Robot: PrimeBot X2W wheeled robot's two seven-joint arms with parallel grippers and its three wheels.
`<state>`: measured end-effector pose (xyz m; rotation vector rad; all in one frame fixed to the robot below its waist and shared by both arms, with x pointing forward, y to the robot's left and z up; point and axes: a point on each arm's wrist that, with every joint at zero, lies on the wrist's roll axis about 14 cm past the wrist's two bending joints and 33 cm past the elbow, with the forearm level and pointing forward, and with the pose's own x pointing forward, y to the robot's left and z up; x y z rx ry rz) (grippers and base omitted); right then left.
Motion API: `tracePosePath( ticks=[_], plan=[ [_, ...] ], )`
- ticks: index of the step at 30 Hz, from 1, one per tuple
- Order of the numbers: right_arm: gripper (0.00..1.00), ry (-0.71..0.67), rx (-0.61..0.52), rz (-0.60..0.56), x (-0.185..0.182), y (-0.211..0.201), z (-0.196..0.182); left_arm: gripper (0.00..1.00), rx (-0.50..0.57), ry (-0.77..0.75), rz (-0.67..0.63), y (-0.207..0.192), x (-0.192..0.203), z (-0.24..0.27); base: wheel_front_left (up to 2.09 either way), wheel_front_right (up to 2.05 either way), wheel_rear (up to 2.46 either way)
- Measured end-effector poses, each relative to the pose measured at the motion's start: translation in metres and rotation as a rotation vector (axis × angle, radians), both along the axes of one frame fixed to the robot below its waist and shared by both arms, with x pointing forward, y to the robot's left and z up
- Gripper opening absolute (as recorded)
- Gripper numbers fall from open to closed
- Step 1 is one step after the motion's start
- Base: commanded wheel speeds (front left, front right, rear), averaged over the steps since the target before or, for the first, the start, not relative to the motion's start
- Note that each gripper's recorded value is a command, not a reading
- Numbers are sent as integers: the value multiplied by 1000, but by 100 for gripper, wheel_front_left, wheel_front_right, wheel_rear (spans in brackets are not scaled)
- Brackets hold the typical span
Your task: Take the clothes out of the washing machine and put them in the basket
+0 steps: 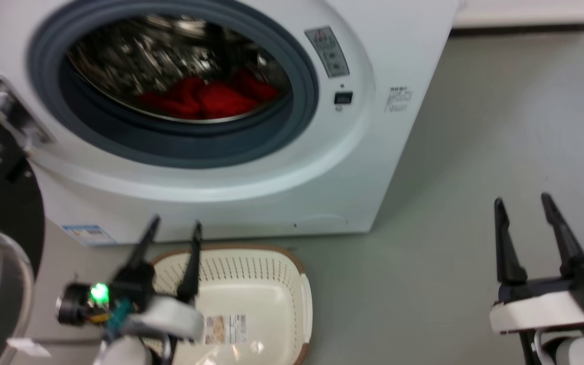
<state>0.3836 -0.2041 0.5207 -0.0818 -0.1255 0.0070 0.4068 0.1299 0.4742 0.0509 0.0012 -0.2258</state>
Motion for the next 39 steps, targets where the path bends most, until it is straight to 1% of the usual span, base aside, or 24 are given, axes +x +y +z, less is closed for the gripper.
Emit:
tracePosePath(
  ticks=[1,2,5,8,11,14,17,21,25,28,31,32,35,39],
  plan=[
    [100,1,7,-8,5,-3,-1,100,10,-2,3,2,12,-1,0,0,0],
    [100,8,17,-16,10,-6,-4,100,-6,8,15,4,24,-5,0,0,0],
    [100,58,36,-34,18,-12,-23,100,49,-5,-50,-3,61,-9,0,0,0],
    [100,99,36,-53,28,-18,-40,100,77,-33,-80,-3,109,-8,0,0,0],
    [100,122,36,-72,41,-25,-53,100,117,14,-101,1,154,-27,0,0,0],
    [100,147,41,-85,52,-30,-68,100,168,28,-105,3,210,-22,0,0,0],
    [100,161,45,-97,64,-36,-79,100,212,108,-110,3,256,-29,0,0,0],
    [100,205,36,-106,72,-40,-102,100,259,249,-83,13,302,-47,0,0,0],
    [100,250,41,-98,75,-37,-122,100,286,405,-39,28,328,-77,0,0,0],
    [100,278,49,-102,74,-39,-133,100,309,487,-12,35,345,-89,0,0,0],
    [100,311,49,-101,70,-38,-144,100,408,614,-3,40,348,-115,0,0,0],
    [100,322,48,-98,69,-37,-147,100,423,645,5,43,350,-121,0,0,0],
    [100,349,45,-97,65,-37,-154,100,382,728,29,47,356,-132,0,0,0],
    [100,374,46,-104,61,-39,-162,100,374,806,18,41,359,-149,0,0,0]
  ],
)
